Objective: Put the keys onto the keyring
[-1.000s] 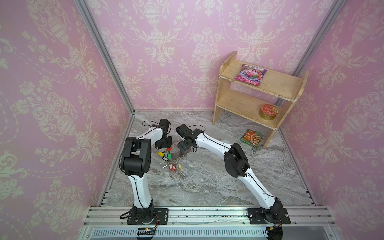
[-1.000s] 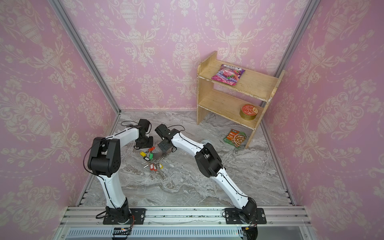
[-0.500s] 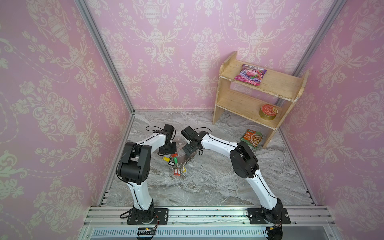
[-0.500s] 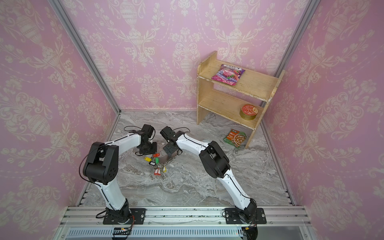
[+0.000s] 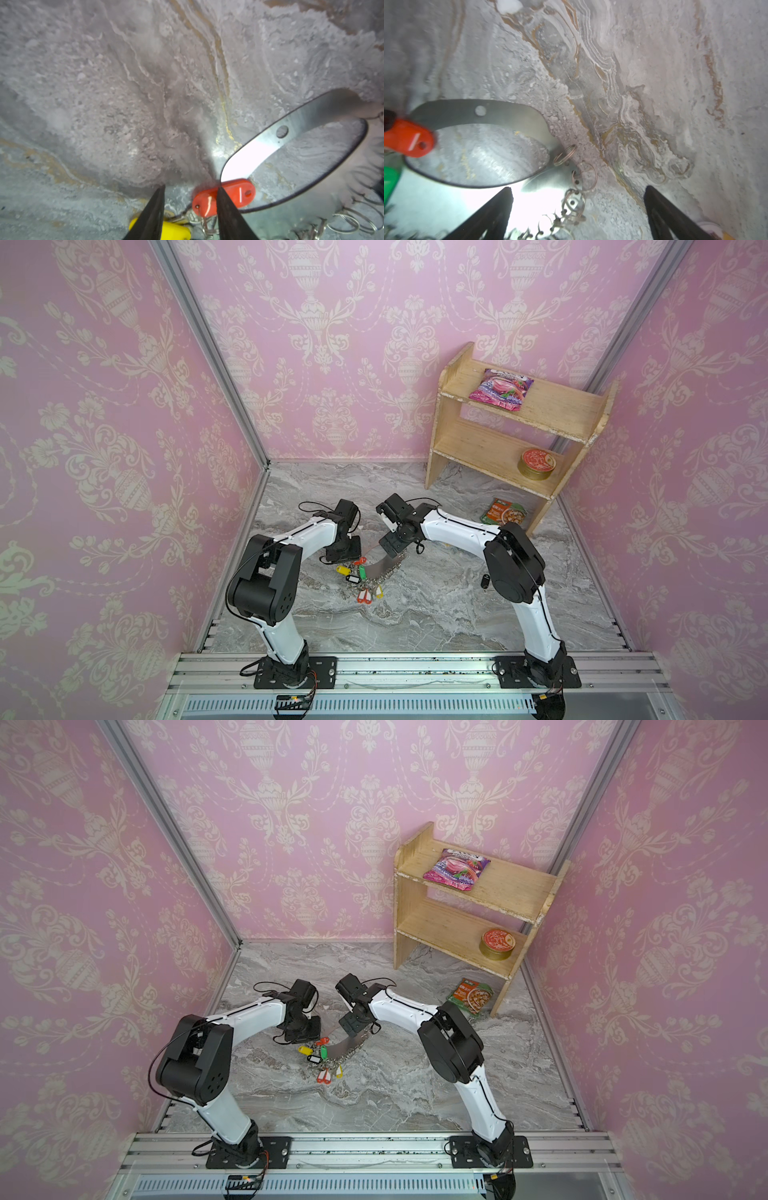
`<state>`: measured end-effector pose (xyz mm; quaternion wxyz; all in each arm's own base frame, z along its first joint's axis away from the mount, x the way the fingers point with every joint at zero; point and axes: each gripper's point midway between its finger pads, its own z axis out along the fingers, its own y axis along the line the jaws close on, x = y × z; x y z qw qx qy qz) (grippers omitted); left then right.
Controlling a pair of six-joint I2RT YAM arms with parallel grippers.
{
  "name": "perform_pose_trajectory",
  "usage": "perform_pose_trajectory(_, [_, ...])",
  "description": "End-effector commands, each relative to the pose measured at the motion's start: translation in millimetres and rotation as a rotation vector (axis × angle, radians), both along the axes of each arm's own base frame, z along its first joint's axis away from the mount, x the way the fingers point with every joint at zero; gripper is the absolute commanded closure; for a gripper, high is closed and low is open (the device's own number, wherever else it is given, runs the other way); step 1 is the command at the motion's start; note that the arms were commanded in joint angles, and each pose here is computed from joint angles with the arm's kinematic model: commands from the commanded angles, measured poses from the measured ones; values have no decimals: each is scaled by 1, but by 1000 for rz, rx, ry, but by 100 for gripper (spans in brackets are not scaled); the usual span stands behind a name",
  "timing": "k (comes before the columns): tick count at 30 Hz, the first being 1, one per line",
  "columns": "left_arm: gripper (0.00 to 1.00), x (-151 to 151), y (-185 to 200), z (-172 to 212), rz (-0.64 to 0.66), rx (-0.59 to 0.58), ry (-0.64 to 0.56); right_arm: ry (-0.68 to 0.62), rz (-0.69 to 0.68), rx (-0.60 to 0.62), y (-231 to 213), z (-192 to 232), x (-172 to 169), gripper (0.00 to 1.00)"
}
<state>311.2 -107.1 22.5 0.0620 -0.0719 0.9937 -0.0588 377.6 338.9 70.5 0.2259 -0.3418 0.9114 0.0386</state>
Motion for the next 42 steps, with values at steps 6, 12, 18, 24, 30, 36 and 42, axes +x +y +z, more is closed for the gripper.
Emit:
perform_pose_trajectory(6, [24, 38, 5, 40, 0, -7, -176, -28, 165, 114, 15, 45, -66, 0])
perform_pose_trajectory(12, [19, 70, 15, 59, 12, -68, -299, -89, 212, 19, 11, 21, -94, 0])
perform_pose_trajectory(18, [16, 76, 27, 70, 67, -145, -345, -137, 207, 0, 16, 9, -88, 0])
perform_pose_trajectory(24, [14, 77, 28, 67, 75, -170, -340, -138, 191, -17, 22, 1, -79, 0])
perform_pose_trajectory(30, [13, 78, 26, 68, 82, -196, -343, -131, 167, -24, 24, -5, -74, 0])
perform_pose_trajectory(36, [13, 77, 26, 70, 83, -207, -346, -129, 159, -25, 30, -6, -71, 0])
perform_pose_trajectory(42, [13, 77, 25, 71, 83, -210, -350, -117, 150, -63, 26, -13, -70, 0])
